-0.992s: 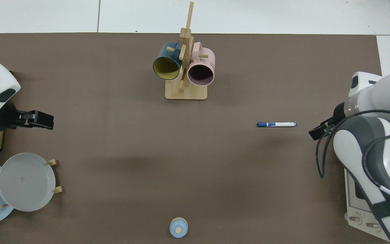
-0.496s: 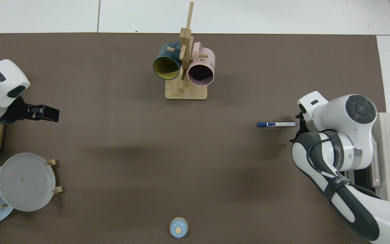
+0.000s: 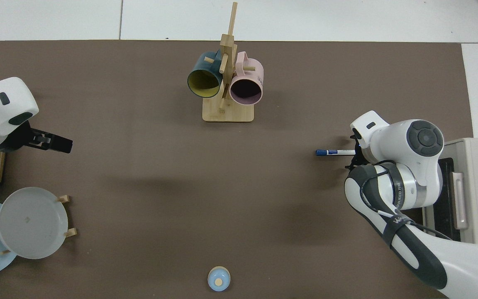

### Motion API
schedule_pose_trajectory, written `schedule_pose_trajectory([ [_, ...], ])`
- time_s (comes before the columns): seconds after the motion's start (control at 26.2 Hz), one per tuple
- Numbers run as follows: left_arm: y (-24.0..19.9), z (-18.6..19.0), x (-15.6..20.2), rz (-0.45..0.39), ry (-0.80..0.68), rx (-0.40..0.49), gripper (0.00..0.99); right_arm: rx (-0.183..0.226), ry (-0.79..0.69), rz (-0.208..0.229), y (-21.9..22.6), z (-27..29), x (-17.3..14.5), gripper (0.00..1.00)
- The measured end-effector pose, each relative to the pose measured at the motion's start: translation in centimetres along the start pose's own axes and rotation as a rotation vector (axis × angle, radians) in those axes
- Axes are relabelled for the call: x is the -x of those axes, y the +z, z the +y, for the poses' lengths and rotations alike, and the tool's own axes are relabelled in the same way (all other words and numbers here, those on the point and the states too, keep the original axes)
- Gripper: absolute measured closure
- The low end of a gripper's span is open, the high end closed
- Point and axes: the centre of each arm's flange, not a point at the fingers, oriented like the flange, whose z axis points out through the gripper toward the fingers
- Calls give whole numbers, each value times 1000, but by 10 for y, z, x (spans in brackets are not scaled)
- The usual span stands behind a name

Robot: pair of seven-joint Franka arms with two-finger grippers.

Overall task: Put markers into pen holder
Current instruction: 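Reach the right gripper to the blue-capped marker and grasp it, then lift the marker with the right gripper and carry it toward the middle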

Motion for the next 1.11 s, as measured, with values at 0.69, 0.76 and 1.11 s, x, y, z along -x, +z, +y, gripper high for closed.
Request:
schedule_pose_trajectory([
  [0.69,0,-1,0,-1,337,0,0,4,6,9,-1,5,13,758],
  [0.76,0,-1,0,-1,388,1,0,1,25,22,-2,6,14,828],
  [1.11,0,-2,1,-1,647,0,0,-87,48,120,-29,-1,-40,833],
])
